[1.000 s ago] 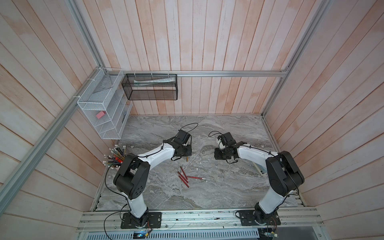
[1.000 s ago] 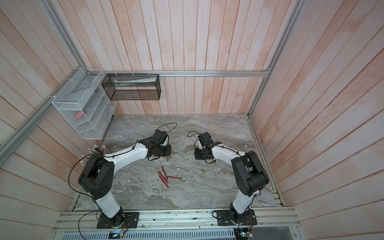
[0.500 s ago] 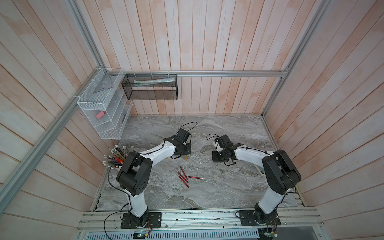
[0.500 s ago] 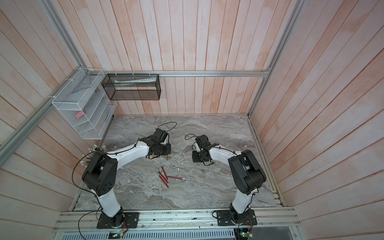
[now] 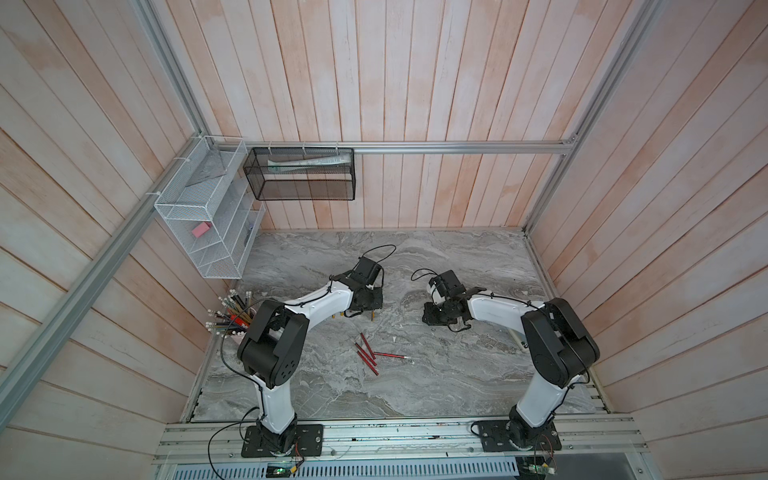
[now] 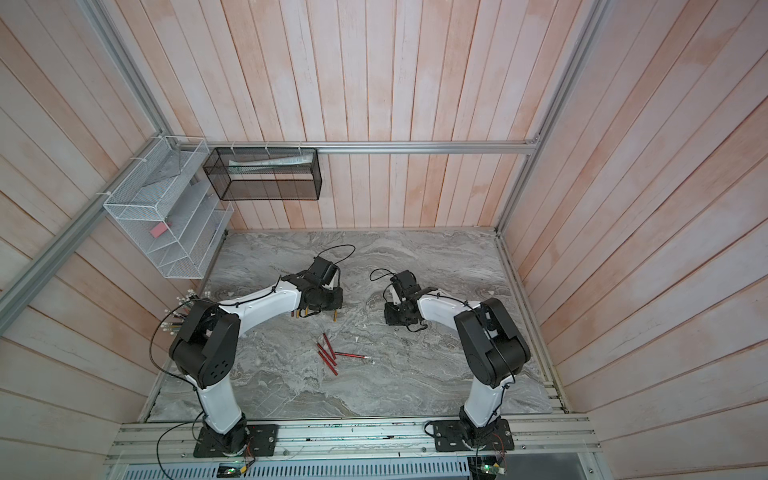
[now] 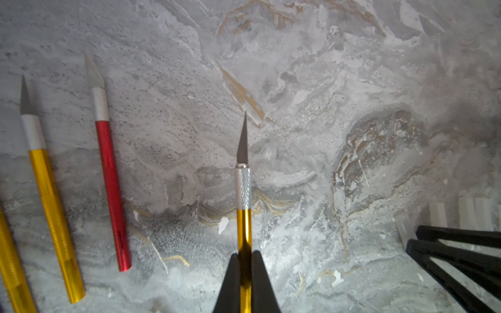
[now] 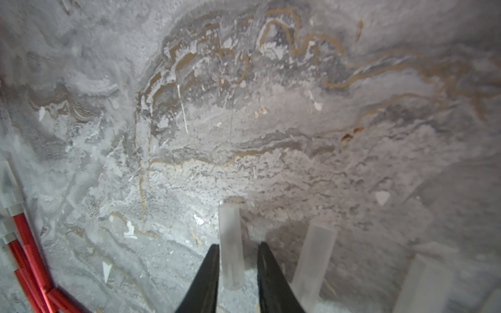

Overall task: Remove protective caps from carving knives
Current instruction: Place the protective sleeve at the center of the board.

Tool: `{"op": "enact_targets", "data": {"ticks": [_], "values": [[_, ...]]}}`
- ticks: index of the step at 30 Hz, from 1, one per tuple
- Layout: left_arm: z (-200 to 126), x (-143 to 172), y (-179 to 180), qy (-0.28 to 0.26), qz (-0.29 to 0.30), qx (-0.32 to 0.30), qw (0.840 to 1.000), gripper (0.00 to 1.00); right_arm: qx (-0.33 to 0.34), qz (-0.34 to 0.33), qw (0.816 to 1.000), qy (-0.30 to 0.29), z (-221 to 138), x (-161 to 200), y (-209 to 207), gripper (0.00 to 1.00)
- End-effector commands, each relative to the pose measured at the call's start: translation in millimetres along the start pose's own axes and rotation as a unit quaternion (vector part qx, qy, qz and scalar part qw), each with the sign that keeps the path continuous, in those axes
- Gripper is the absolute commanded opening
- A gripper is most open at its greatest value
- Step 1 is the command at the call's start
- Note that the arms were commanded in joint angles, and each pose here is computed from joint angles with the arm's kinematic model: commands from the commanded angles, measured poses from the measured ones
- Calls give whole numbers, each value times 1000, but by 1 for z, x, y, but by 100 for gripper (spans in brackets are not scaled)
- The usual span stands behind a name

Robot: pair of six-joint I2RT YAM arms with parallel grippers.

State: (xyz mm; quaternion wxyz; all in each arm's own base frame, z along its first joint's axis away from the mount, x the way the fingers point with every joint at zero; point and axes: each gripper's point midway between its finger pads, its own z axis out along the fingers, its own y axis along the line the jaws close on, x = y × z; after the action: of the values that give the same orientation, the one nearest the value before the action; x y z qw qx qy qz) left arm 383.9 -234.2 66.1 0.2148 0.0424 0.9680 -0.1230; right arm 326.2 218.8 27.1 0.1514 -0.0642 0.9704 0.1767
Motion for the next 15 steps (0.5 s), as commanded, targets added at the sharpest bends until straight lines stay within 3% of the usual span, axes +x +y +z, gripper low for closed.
{"op": "enact_targets", "data": {"ticks": [1,15], "values": [[3,-10,8,-8,13,-24,1000,0,-11,3,1000,-9,-14,-4,5,29],[18,-32,27,-37,45,-80,995,0,-55,22,995,-76,-56,-29,13,32]]}}
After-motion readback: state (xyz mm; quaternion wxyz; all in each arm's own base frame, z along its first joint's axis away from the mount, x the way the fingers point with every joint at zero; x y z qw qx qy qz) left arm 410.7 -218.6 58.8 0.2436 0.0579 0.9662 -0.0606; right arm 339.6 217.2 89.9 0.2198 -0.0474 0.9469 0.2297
